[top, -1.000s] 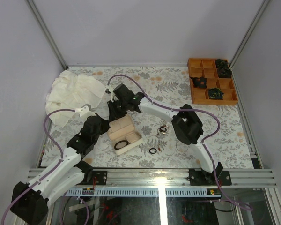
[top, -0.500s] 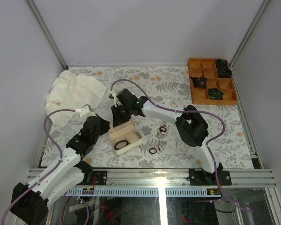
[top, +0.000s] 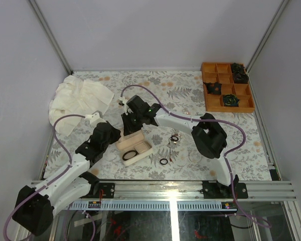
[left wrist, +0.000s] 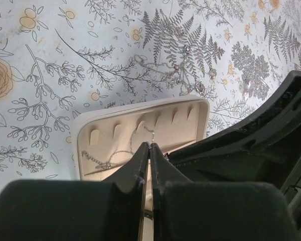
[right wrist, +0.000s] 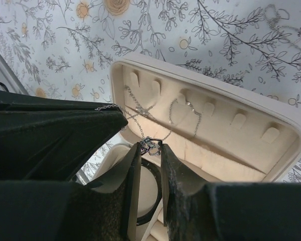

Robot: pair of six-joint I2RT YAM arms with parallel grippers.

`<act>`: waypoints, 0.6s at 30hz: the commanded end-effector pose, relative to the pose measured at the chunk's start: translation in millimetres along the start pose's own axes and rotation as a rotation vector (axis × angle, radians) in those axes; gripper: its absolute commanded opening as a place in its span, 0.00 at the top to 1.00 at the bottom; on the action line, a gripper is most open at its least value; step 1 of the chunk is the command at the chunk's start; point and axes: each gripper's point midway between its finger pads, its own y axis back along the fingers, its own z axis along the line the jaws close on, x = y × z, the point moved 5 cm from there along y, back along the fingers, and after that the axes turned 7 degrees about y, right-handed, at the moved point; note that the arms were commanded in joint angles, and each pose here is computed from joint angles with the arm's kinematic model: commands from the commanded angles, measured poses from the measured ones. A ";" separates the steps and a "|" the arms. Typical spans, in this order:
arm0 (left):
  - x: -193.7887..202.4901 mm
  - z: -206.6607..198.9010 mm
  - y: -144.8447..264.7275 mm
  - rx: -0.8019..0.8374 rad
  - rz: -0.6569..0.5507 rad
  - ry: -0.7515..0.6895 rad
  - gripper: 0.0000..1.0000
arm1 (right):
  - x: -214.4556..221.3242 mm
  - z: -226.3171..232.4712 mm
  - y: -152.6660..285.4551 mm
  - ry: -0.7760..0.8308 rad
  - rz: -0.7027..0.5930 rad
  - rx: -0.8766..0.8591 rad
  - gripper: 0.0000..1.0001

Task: Organize the mixed jewelry
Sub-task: Place the jewelry in the jewelry box.

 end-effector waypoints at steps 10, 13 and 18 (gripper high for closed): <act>2.5 -8.7 -23.0 0.048 -0.018 0.011 1.00 | -19.0 -5.7 14.0 0.046 -0.061 0.097 0.85; 5.6 -4.6 -24.9 0.031 -0.010 0.007 1.00 | -19.8 -6.3 13.2 0.047 -0.061 0.100 0.85; 8.0 3.2 -23.0 -0.001 -0.007 0.010 0.99 | -21.6 -5.4 12.7 0.048 -0.061 0.098 0.85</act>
